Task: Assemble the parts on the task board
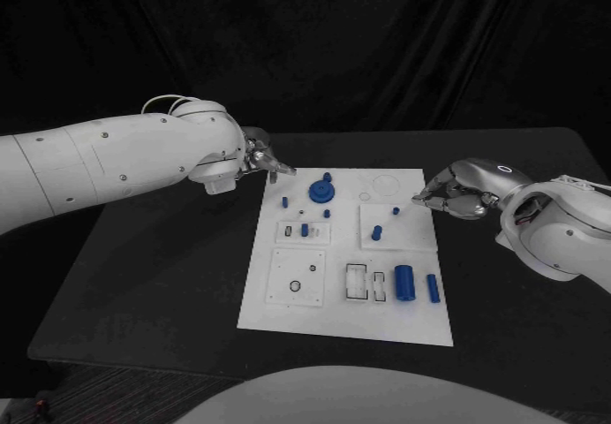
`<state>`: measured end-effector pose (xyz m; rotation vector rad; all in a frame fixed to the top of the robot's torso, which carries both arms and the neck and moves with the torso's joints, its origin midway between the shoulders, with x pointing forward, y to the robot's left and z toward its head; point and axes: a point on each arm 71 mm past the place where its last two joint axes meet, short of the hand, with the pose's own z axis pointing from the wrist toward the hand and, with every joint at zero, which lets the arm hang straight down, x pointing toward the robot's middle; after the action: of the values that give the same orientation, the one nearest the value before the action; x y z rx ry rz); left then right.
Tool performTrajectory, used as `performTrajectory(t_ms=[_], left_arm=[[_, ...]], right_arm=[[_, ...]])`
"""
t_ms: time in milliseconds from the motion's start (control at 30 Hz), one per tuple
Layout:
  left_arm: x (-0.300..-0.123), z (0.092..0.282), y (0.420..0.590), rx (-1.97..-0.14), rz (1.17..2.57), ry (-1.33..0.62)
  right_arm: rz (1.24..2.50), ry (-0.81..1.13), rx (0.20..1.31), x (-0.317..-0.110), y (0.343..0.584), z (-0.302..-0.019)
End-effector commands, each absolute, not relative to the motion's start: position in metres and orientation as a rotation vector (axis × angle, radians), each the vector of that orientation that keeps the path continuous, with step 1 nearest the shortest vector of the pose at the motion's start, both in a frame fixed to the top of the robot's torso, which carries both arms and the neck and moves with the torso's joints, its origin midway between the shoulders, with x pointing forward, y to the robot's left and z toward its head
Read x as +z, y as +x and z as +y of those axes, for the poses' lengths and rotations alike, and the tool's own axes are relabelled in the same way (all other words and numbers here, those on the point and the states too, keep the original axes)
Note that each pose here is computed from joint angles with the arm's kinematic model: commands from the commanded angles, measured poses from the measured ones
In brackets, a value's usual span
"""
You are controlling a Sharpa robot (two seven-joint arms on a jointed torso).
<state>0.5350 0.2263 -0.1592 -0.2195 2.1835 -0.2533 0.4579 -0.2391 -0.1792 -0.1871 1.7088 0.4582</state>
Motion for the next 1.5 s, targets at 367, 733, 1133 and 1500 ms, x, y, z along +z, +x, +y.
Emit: performTrajectory(t_ms=[367, 733, 1133, 1500], left_arm=[[-0.179, 0.224, 0.541, -0.235, 2.255, -0.188], [-0.196, 0.223, 0.537, -0.234, 2.296, -0.182], [-0.2, 0.221, 0.532, -0.257, 2.305, -0.17], [-0.2, 0.219, 0.53, -0.279, 2.307, -0.158]], right_arm=[[1.716, -0.185, 0.449, -0.181, 0.458, -0.239], [1.714, -0.184, 0.45, -0.181, 0.458, -0.24], [1.714, -0.184, 0.45, -0.181, 0.458, -0.24], [1.716, -0.184, 0.449, -0.182, 0.458, -0.24]])
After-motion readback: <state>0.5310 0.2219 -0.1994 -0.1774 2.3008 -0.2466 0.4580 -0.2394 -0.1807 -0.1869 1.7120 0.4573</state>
